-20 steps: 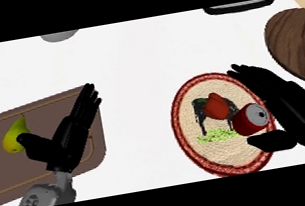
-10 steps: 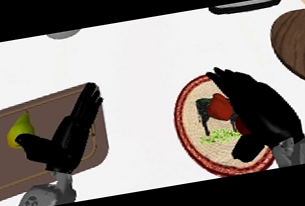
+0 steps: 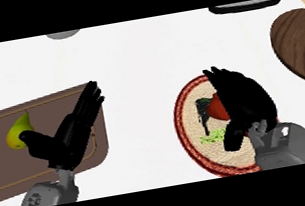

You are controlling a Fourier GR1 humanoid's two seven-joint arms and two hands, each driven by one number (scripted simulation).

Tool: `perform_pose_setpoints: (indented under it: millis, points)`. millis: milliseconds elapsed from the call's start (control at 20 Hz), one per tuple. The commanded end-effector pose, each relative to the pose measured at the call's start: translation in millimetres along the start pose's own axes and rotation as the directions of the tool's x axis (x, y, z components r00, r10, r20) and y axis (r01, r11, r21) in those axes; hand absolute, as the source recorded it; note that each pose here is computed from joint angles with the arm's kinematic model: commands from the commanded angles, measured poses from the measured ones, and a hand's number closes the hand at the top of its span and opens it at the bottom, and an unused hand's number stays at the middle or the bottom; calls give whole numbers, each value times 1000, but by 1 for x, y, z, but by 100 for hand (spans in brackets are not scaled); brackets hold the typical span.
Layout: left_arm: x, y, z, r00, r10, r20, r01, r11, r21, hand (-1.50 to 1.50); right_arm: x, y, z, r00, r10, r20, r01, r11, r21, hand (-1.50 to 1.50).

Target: Pick the bell pepper from the placemat and place it in the bowl

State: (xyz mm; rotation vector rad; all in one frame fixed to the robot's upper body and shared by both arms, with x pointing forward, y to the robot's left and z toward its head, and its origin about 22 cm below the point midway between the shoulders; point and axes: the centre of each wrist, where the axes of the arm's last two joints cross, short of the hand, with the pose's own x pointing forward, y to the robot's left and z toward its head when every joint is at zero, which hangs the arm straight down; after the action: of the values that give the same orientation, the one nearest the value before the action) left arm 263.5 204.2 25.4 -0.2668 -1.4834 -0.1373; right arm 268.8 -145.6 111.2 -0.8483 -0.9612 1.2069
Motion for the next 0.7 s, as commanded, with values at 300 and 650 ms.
perform_pose_setpoints:
  millis: [300, 650]
  points:
    - [-11, -1, -10, 1000, 15, -7, -16, 1000, -4, 0, -5, 16, -35, 994, 74, -79, -67, 994, 92, -150]
    - [-2, -3, 15, 1000, -1, 1, 1, 1000, 6, 0, 1, 45, -23, 992, 94, -83, -88, 993, 76, -150]
